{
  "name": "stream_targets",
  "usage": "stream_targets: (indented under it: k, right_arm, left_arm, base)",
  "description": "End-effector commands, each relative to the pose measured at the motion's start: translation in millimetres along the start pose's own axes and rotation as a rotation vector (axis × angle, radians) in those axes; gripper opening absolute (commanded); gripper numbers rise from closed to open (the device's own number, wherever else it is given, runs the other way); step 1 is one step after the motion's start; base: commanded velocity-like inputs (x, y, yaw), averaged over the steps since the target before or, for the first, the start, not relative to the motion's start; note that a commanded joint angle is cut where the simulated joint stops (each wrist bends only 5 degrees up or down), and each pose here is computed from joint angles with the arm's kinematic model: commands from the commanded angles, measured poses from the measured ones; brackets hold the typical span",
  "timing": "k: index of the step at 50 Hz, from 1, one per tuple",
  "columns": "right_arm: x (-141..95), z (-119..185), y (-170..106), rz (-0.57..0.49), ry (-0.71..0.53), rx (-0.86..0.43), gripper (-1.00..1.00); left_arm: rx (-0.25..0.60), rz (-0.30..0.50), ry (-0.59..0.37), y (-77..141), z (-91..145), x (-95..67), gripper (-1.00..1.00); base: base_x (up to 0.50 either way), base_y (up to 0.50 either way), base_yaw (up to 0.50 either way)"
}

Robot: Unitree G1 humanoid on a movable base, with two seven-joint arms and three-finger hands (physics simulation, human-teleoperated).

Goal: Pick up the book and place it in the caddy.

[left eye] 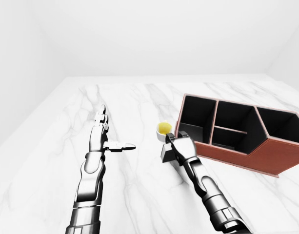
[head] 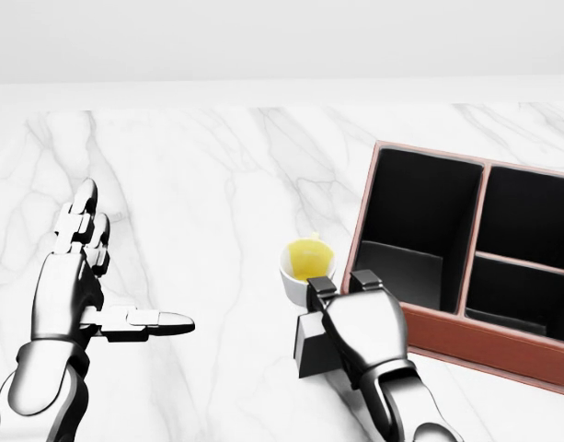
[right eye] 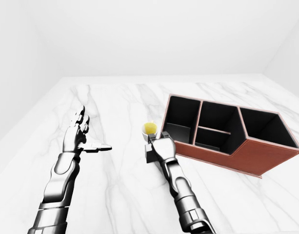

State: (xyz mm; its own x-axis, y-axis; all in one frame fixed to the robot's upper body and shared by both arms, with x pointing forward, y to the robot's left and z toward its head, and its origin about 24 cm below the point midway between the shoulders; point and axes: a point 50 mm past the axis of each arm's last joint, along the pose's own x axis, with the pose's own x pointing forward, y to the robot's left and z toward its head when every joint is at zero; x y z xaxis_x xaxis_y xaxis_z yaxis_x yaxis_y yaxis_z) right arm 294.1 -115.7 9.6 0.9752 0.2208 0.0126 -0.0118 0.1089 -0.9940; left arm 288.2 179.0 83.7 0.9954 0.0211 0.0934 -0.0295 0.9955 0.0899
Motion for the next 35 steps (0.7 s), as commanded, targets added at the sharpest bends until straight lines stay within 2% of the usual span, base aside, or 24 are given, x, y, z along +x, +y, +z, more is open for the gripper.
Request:
stream_targets:
  k: [1,21,28,35]
  right_arm:
    - [-10.8,5.2,-24.3,-0.041,-0.001,0.043,-1.0]
    - [-51.1,16.2,-90.2,-0.151,-0.009,0.019,-1.0]
    - [-66.3,14.4,-114.8,-0.169,0.023,0.004,-1.0]
    - [-75.5,11.5,-126.6,-0.179,0.044,-0.006,-1.0]
  left_arm:
    - [0.002,-0.002,-0.008,-0.6,1.8,-0.7,1.0]
    - [0.007,-0.006,-0.001,-1.3,-0.2,-2.1,1.0]
    - [0.007,-0.006,-0.003,-1.3,0.3,-2.7,1.0]
    - [0.012,-0.007,-0.009,-1.6,1.6,-3.1,1.0]
  base:
    - [0.0,0.0,0.0]
    - [0.0,0.0,0.0]
    - [0.0,0.0,0.0]
    - [0.0,0.0,0.0]
